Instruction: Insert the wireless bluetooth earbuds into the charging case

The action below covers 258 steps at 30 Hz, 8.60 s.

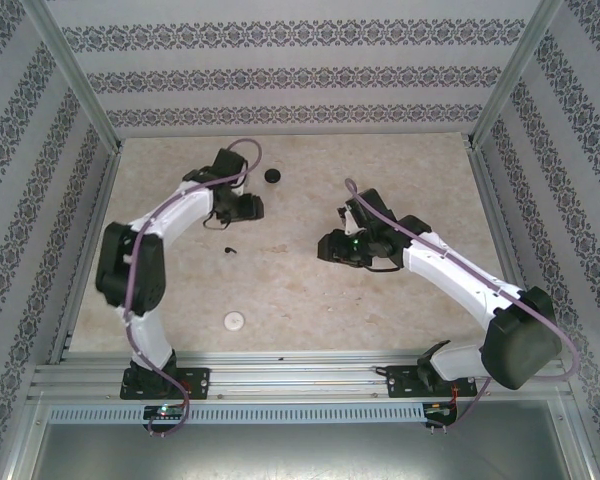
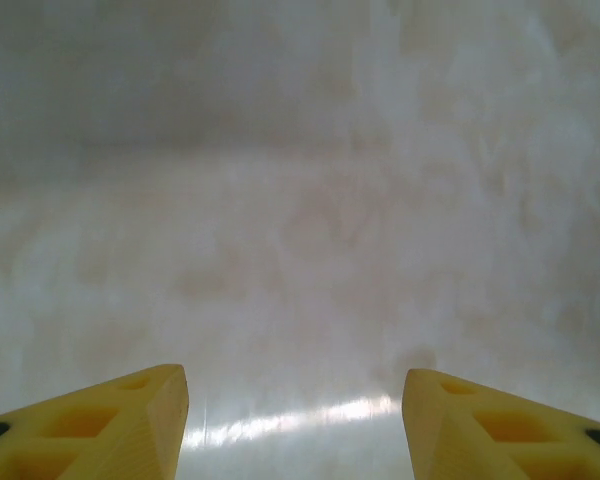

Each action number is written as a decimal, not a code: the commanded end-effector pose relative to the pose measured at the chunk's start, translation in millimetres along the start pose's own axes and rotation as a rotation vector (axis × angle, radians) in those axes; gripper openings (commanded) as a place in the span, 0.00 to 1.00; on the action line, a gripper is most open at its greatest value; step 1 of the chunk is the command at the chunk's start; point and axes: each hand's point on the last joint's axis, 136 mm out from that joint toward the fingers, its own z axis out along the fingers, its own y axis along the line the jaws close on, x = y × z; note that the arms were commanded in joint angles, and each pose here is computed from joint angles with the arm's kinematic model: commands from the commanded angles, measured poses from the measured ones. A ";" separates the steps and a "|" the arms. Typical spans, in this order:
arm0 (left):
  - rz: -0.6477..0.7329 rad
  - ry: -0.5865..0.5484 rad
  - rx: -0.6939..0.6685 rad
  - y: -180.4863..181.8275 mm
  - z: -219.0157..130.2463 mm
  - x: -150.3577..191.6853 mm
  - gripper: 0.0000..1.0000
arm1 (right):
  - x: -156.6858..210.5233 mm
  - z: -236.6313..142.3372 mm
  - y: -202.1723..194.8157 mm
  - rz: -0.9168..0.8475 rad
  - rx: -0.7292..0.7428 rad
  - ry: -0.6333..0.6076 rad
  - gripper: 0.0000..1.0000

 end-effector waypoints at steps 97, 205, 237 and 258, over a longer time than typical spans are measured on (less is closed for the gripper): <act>0.607 0.043 0.454 -117.8 56.3 88.6 0.54 | -33.8 -14.3 -31.7 0.092 0.055 -0.134 0.45; 0.366 -0.602 0.736 -110.3 -146.2 130.5 0.76 | -27.7 15.5 82.1 -0.049 -0.100 0.064 0.48; 0.321 -0.659 0.960 -168.1 -154.3 99.3 0.51 | -31.9 -20.2 105.4 0.044 -0.277 -0.016 0.49; 0.324 -0.628 1.004 -162.3 -183.6 100.9 0.05 | -50.7 -83.9 124.9 -0.077 -0.496 -0.204 0.65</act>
